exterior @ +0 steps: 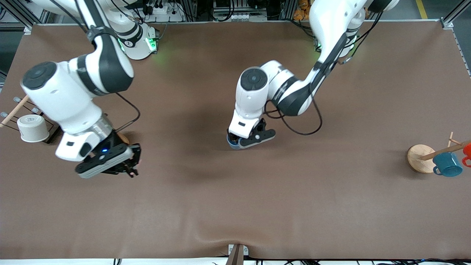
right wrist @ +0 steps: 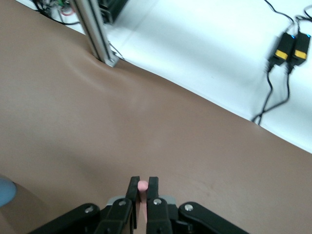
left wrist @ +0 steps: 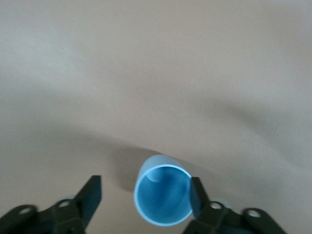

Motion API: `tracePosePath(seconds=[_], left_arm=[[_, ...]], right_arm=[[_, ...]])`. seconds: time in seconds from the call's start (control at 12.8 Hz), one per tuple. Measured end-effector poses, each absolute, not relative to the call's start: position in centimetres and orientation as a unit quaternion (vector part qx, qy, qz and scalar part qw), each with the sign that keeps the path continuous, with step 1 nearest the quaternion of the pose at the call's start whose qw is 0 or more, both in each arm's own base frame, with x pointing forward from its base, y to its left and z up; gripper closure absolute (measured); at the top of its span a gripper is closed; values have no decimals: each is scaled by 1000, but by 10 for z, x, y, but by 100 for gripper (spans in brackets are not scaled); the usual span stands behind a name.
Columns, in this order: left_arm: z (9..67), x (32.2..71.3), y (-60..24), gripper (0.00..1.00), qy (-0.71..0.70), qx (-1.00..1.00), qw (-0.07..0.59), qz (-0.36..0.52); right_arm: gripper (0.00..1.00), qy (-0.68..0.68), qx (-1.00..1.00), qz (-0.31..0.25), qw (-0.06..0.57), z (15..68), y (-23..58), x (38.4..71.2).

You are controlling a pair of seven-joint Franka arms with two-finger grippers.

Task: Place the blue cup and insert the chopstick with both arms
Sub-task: 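Set the blue cup down, open the left gripper and withdraw it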

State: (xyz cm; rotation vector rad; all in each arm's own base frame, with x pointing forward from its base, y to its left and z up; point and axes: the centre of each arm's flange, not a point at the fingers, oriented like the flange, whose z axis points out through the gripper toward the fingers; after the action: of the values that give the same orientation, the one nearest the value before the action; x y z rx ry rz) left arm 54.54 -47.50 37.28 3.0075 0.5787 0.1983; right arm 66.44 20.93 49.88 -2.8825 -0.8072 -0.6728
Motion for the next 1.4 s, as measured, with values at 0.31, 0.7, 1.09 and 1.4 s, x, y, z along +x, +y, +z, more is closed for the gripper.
tracePosePath(seconds=[0.31,0.7,1.09,1.4], left_arm=[[460,589,-375,0,203,975,9,88],[516,624,-222,0,124,991,-34,47],[575,613,-139,0,95,994,-31,40],[624,598,-67,0,36,998,-9,50]], right_arm=[[91,-306,-919,-244,49,496,276,644],[91,-353,-881,-307,71,500,358,608],[91,-384,-858,-328,93,501,418,571],[91,-359,-845,-373,133,473,452,532]])
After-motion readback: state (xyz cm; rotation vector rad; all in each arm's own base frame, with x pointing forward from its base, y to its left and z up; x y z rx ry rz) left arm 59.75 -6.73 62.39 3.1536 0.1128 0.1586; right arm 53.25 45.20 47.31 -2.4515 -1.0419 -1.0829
